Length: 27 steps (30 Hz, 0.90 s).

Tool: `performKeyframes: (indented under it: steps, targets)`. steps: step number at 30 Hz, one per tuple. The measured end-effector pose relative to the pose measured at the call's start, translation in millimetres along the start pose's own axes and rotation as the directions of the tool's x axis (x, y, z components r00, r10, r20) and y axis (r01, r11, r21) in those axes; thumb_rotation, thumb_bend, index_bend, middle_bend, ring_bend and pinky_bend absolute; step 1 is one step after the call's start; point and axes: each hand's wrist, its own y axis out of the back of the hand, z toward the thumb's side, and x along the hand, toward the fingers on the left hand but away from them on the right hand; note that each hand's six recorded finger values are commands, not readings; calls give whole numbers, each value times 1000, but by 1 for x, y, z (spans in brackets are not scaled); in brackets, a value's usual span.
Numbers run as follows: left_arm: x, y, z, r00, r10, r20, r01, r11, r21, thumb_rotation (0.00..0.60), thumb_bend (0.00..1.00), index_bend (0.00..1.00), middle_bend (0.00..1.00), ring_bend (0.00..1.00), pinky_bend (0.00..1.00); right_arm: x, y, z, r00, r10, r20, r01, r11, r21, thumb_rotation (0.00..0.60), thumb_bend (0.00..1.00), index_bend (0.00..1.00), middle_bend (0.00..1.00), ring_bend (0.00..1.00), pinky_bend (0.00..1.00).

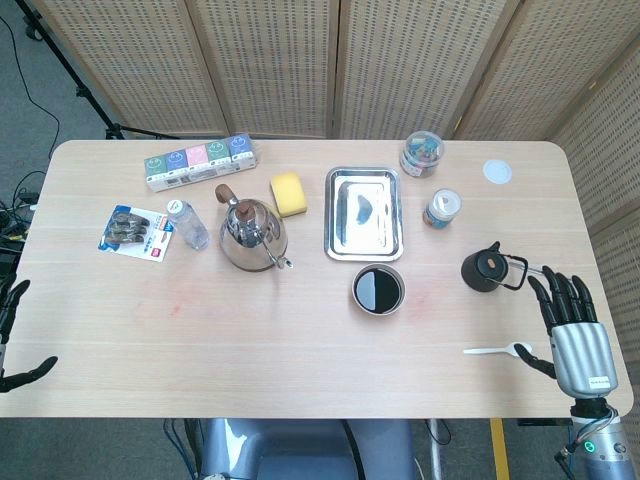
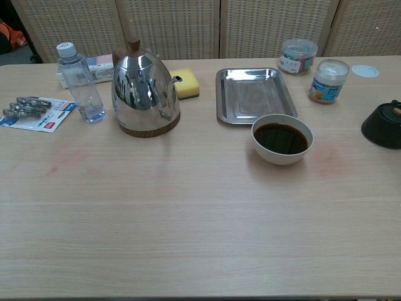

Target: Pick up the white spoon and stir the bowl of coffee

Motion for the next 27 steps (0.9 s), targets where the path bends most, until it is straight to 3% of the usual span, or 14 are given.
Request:
performKeyframes:
  steps: [11,16,19,27]
  targets:
    - [-1,3,-3,1000,2,-3,-3,1000,-16,600,0,0,0,0,0,2,-9,6,999,46,-11,-46,999,-24,600,0,21,0,0,0]
    - [-1,2,-2,1000,-3,4,3,1000,-17,600,0,0,0,0,0,4,-19,12,996,87,-31,-88,995,-45,600,2,183,0,0,0]
    - [-1,4,-3,1000,0,1,0,1000,-25,600,0,0,0,0,0,1,-32,16,991,129,-44,-131,990,-51,600,53,302,0,0,0]
    - [0,5,-6,1000,1,-6,-1,999,-33,600,0,0,0,0,0,-12,-82,20,969,246,-36,-247,968,-38,600,207,394,0,0,0]
